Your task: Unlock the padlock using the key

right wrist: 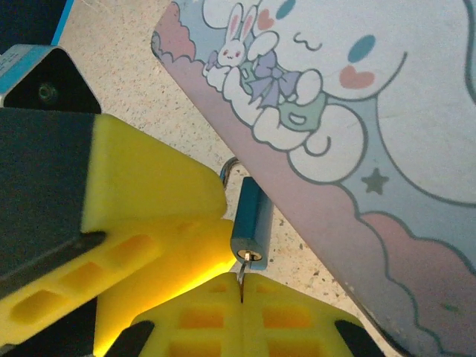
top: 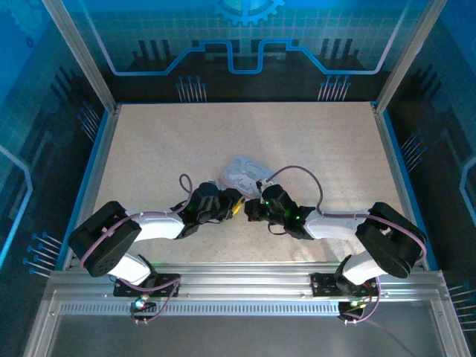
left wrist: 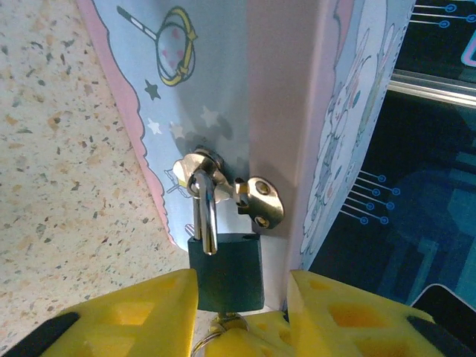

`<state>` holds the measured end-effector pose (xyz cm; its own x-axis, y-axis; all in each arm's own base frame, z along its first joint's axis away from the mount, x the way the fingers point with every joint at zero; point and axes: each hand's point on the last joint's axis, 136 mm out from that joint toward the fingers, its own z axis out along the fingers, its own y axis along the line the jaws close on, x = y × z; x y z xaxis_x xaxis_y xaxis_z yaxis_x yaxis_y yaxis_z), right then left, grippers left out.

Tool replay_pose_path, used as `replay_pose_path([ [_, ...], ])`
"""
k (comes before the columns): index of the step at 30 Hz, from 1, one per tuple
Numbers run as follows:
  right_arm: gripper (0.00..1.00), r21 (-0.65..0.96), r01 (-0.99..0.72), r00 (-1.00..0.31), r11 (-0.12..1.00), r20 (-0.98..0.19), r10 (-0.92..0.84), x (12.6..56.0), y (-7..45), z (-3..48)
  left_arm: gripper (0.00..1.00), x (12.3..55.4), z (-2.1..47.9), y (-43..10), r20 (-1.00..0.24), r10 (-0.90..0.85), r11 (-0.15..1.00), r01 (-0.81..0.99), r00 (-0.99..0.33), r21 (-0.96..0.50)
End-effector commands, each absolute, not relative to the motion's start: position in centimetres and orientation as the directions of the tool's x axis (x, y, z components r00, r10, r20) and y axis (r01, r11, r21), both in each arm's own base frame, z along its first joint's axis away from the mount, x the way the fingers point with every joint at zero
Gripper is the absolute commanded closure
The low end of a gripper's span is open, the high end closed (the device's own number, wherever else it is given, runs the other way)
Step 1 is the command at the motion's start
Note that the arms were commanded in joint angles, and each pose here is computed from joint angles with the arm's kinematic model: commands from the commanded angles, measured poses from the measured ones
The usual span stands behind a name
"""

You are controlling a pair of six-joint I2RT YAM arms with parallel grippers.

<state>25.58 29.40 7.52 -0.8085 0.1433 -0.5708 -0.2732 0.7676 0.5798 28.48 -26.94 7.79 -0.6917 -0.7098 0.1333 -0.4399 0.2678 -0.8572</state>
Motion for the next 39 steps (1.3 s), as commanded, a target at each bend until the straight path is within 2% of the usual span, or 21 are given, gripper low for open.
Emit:
replay_pose_path([
  [1,1.0,0.602,-0.202,-0.81,0.773,-0.546,0.215,26.0,28.2,6.9,0.61,27.9,7.6,-26.4,0.112,-0.696,0.292,-0.422,-0.709,-0.858],
  [16,1.0,0.721,0.031,-0.827,0.692,-0.37,0.423,25.1,26.0,4.7,0.51,27.5,9.2,-22.4,-0.016,-0.724,0.397,-0.398,-0.689,-0.827],
  [23,1.0,0.738,0.073,-0.814,0.671,-0.345,0.468,25.2,24.9,4.1,0.5,27.0,9.4,-20.1,-0.067,-0.74,0.436,-0.401,-0.669,-0.805],
  [29,0.95,0.739,0.12,-0.819,0.663,-0.304,0.487,25.0,24.2,3.2,0.49,27.0,9.6,-18.8,-0.114,-0.731,0.486,-0.396,-0.672,-0.779],
  [39,0.85,0.717,0.131,-0.811,0.685,-0.319,0.49,25.0,23.2,3.0,0.47,27.0,9.5,-18.1,-0.131,-0.728,0.508,-0.401,-0.673,-0.762],
])
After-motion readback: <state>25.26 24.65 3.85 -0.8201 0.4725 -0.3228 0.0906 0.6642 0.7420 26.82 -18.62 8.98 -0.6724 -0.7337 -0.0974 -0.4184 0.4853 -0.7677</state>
